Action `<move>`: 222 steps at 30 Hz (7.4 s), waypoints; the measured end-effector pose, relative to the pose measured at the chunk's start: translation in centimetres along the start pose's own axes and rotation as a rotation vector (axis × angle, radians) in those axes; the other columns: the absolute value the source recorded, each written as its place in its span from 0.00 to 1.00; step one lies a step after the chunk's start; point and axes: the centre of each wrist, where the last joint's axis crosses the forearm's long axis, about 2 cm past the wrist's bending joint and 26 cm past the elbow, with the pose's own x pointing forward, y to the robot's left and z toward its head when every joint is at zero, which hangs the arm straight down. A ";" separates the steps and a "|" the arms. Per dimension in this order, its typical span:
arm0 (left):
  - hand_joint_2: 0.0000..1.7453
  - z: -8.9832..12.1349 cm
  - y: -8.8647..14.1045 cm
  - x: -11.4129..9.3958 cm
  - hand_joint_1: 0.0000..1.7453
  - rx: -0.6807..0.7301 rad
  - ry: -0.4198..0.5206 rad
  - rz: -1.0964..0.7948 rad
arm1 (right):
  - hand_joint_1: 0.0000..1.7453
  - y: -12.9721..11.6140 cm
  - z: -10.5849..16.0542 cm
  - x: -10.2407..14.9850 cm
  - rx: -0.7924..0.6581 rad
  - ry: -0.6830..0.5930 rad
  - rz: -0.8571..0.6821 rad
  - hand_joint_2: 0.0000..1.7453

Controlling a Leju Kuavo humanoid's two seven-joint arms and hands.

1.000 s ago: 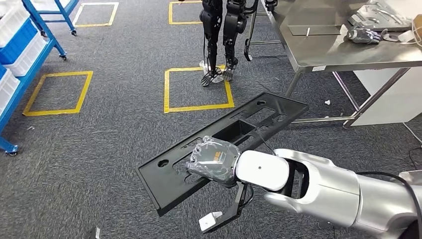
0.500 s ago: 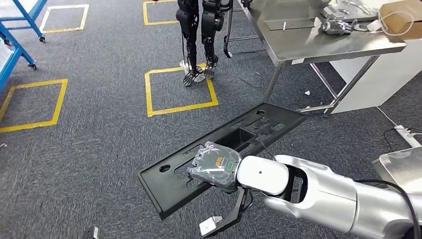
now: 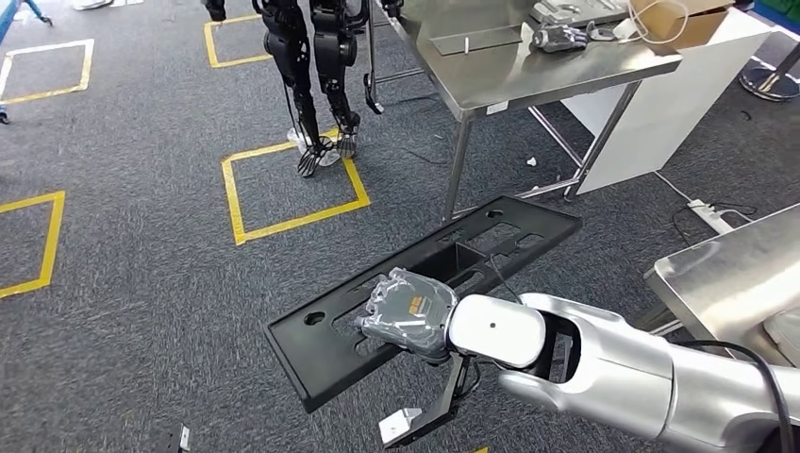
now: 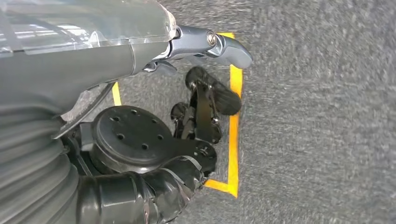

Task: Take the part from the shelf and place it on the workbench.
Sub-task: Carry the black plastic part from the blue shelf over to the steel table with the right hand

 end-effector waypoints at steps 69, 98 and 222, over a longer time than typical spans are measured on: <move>1.00 0.1 -1.2 -0.8 0.00 -0.038 -0.032 0.026 | 1.00 -3.0 2.1 -4.0 0.016 0.121 0.410 1.00; 1.00 0.8 -0.6 -0.8 0.00 -0.008 -0.004 0.032 | 1.00 -1.4 2.8 -4.0 0.030 0.121 0.384 1.00; 1.00 1.3 -1.1 -1.6 0.00 -0.002 -0.048 0.076 | 1.00 -0.5 2.5 -4.5 0.119 0.098 0.359 1.00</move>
